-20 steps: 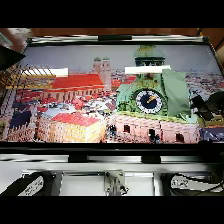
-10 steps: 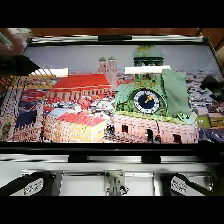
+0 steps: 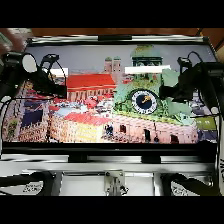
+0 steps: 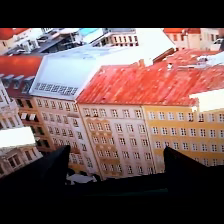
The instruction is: Fold the shirts.
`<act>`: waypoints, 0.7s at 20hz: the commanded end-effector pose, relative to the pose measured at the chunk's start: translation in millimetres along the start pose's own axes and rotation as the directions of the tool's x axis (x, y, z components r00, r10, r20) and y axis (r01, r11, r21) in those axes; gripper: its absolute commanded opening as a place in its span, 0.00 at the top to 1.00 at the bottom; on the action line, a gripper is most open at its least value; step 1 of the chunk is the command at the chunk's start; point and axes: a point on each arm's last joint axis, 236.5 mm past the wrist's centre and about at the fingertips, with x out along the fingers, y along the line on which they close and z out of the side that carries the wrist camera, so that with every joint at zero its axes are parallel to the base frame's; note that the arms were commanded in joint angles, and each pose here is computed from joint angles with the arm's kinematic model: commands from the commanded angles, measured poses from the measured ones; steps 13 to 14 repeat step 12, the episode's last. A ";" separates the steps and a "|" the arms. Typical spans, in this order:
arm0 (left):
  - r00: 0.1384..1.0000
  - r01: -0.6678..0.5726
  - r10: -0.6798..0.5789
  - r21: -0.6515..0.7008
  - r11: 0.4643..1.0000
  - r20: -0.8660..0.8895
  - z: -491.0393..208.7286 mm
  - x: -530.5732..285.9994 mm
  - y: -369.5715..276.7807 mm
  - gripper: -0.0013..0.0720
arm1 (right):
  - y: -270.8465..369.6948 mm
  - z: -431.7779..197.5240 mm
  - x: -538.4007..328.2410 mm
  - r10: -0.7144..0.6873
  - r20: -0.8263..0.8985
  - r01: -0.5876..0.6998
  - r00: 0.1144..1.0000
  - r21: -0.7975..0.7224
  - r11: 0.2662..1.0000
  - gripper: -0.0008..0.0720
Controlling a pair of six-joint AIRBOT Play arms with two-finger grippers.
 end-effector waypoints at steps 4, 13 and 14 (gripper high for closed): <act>0.999 -0.016 0.016 0.007 1.000 -0.032 -8.0 24.9 -6.6 0.03 | 16.0 -18.5 2.1 0.012 -0.072 -0.015 0.997 -0.043 0.999 0.09; 1.000 0.007 -0.007 0.018 1.000 0.025 5.3 24.6 -13.4 0.03 | 16.0 -18.6 2.1 0.012 -0.073 -0.015 0.997 -0.043 0.999 0.09; 1.000 0.007 -0.007 0.018 1.000 0.025 5.3 24.6 -13.4 0.03 | 16.0 -18.6 2.1 0.012 -0.073 -0.015 0.997 -0.043 0.999 0.09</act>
